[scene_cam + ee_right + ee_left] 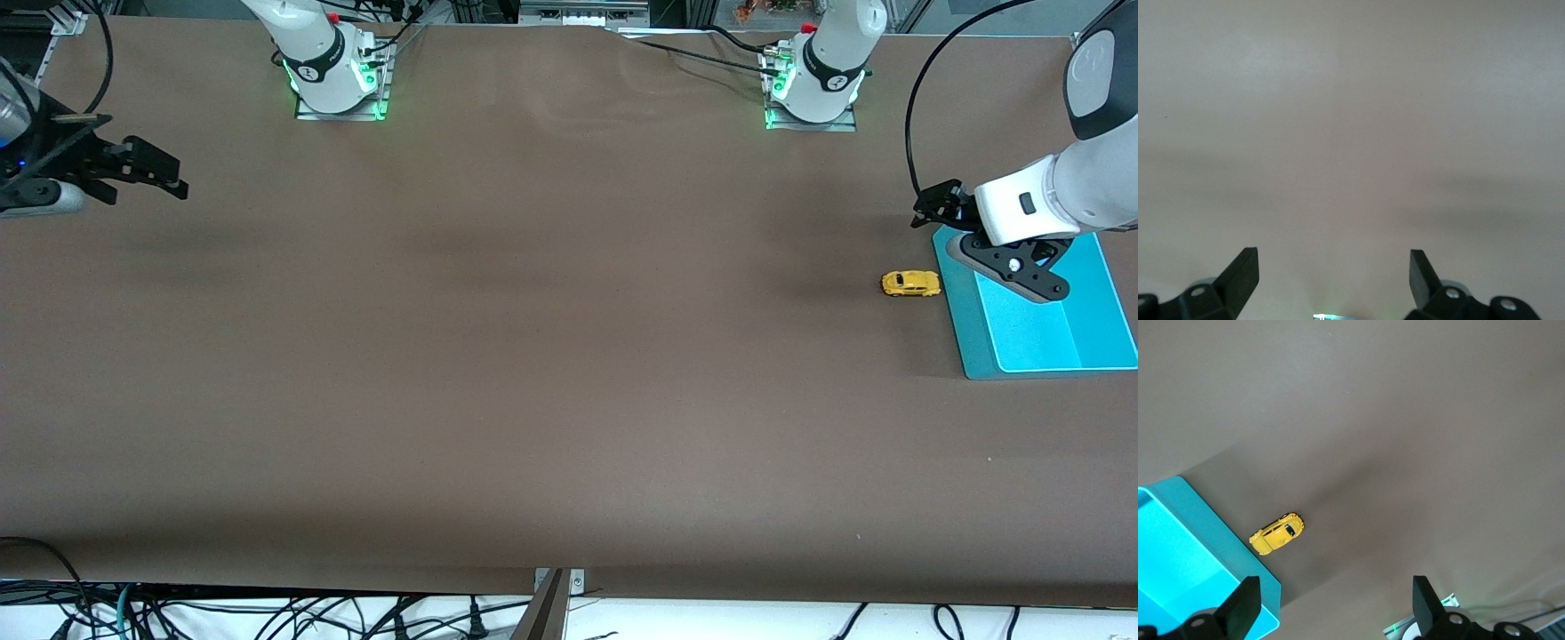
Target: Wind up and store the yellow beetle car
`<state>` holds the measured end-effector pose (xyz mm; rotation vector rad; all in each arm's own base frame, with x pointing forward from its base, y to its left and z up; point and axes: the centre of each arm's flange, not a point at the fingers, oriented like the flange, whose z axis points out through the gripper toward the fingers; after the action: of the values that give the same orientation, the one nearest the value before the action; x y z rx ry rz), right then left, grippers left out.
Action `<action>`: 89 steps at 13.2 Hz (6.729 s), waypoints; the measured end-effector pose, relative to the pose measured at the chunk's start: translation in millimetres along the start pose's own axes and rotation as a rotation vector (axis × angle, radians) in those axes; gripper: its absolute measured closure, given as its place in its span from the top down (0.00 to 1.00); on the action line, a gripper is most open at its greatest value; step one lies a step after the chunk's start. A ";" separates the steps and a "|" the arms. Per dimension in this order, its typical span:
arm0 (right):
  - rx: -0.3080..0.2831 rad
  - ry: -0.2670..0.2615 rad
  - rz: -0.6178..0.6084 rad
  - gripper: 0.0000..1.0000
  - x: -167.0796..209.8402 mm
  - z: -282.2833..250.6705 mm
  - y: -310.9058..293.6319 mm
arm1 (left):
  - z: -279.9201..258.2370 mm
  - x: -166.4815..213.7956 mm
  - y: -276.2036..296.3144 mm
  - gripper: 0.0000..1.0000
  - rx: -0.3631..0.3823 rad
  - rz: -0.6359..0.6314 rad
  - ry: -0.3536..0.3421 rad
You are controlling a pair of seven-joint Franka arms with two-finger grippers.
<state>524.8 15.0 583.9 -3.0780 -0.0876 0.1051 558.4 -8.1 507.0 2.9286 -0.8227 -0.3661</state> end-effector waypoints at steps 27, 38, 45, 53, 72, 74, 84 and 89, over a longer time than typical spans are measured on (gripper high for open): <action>-0.059 0.048 0.024 1.00 5.1 -19.2 12.5 | 339.0 -89.6 -130.4 1.00 0.035 0.789 0.118; -0.056 0.040 0.032 1.00 7.4 -15.1 17.7 | 314.7 -67.6 -123.2 0.50 0.085 0.919 0.153; -0.056 0.040 0.033 1.00 7.4 -15.0 17.9 | 146.4 -28.1 -123.6 0.50 -0.036 0.900 0.126; -0.056 0.040 0.039 1.00 7.2 -15.2 21.2 | 195.3 -144.0 -290.6 0.50 -0.106 0.857 -0.014; -0.055 0.039 0.041 1.00 7.2 -14.9 22.4 | 107.4 -93.4 -263.3 1.00 -0.090 0.789 0.019; -0.055 0.036 0.041 1.00 7.0 -14.6 22.3 | 68.3 -64.9 -227.4 1.00 -0.102 0.648 -0.002; -0.055 0.022 0.028 1.00 5.1 -14.2 13.9 | -38.3 36.5 -43.5 1.00 0.038 0.039 0.028; -0.053 0.007 0.032 1.00 3.6 -12.7 15.4 | -54.4 34.7 -8.0 1.00 0.025 -0.304 0.175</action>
<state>530.1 -0.8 595.3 -3.1334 -0.0422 0.0950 604.7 -18.8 551.3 3.0543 -0.3624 -0.1138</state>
